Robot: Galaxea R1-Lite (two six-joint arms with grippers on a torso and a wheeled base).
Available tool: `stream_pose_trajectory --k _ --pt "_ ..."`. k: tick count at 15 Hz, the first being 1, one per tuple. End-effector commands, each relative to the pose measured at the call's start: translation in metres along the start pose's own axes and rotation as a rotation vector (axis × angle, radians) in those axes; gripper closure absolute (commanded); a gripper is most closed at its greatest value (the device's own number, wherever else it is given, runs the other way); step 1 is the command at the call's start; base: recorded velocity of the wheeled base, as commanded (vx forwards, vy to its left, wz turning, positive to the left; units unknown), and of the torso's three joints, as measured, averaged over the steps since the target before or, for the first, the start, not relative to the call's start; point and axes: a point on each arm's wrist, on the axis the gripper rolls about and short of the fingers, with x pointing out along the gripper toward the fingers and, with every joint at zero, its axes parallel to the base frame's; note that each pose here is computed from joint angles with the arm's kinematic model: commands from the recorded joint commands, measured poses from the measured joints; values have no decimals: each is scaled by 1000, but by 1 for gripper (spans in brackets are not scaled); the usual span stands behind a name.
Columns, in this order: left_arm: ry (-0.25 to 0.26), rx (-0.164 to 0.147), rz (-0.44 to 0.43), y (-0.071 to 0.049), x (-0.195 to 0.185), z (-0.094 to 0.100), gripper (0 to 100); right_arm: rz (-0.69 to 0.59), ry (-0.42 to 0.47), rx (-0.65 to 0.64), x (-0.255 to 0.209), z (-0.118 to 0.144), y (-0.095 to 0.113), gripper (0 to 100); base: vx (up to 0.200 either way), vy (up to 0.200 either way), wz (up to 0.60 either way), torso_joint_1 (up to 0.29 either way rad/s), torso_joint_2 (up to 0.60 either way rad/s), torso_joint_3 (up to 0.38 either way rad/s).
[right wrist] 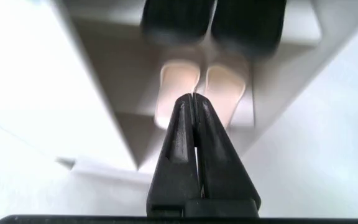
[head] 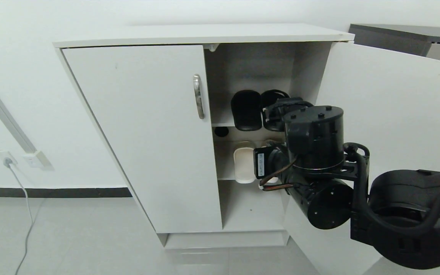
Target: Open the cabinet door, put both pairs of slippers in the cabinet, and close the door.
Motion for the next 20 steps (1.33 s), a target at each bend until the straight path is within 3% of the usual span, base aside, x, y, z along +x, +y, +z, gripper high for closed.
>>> stream_pose_trajectory --k 1,5,8,20 --pt "1 0 0 0 0 0 100 7 12 -10 0 -13 -2 100 -200 0 0 2 2 2" --pt "1 1 0 0 0 0 100 62 31 -22 6 -39 -4 100 -200 0 0 0 5 0" --pt "1 1 0 0 0 0 100 61 38 -26 9 -42 -3 100 -200 0 0 2 6 1" --pt "1 -2 2 0 0 0 100 41 88 -55 23 -58 -16 100 0 0 0 0 0 0"
